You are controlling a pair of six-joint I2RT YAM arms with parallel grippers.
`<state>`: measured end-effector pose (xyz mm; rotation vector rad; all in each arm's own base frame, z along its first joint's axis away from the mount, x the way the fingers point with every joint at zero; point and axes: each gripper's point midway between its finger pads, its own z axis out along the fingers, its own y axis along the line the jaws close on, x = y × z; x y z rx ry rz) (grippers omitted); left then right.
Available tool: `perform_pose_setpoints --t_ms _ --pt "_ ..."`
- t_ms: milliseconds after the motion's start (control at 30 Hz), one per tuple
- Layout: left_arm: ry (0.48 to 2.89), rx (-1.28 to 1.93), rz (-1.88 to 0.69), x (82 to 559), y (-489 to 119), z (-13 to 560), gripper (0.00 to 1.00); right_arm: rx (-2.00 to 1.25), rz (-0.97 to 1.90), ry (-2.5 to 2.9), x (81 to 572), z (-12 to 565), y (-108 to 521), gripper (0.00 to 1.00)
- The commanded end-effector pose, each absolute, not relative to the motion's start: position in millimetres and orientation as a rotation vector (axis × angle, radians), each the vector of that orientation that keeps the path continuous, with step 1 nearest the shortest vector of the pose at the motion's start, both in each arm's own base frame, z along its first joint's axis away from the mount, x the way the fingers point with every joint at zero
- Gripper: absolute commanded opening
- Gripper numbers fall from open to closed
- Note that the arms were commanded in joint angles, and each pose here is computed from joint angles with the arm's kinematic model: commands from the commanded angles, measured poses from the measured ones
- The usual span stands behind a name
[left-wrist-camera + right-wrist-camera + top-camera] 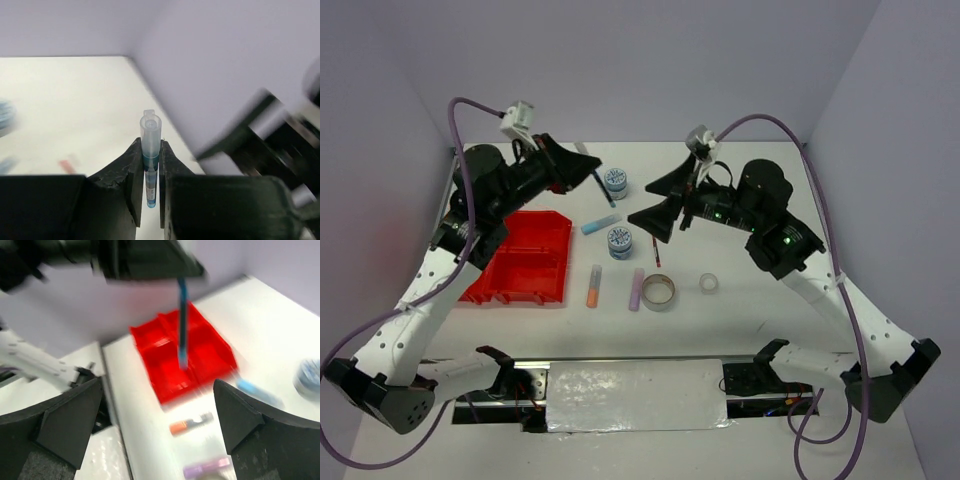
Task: Sort the stationery into containers
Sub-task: Place the pen in the storage box.
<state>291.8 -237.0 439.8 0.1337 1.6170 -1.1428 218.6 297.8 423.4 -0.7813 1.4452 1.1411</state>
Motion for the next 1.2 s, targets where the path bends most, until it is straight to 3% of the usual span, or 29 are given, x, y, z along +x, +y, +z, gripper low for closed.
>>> perform_pose_setpoints --t_ms 0,233,400,767,1067,1167 --pt "1.732 -0.283 -0.792 344.8 -153.0 397.8 0.0 -0.648 0.979 1.517 235.9 398.8 258.5 1.0" --pt "1.738 -0.684 -0.363 390.4 -40.7 307.0 0.0 -0.574 0.942 1.504 222.6 393.5 221.3 1.0" --pt "1.734 -0.822 -0.243 416.0 -1.9 256.6 0.0 -0.583 0.983 1.502 206.5 387.6 218.8 1.0" --pt "1.811 -0.93 -0.187 435.2 9.1 166.6 0.0 -0.616 0.983 1.529 197.6 374.3 216.7 1.0" --pt "1.882 -1.049 -0.235 409.8 -0.2 104.0 0.0 -0.664 0.978 1.548 202.1 371.6 222.2 1.0" --pt "1.906 -1.046 -0.238 408.8 -2.5 98.7 0.08 -0.676 0.981 1.553 202.6 369.8 223.8 1.0"
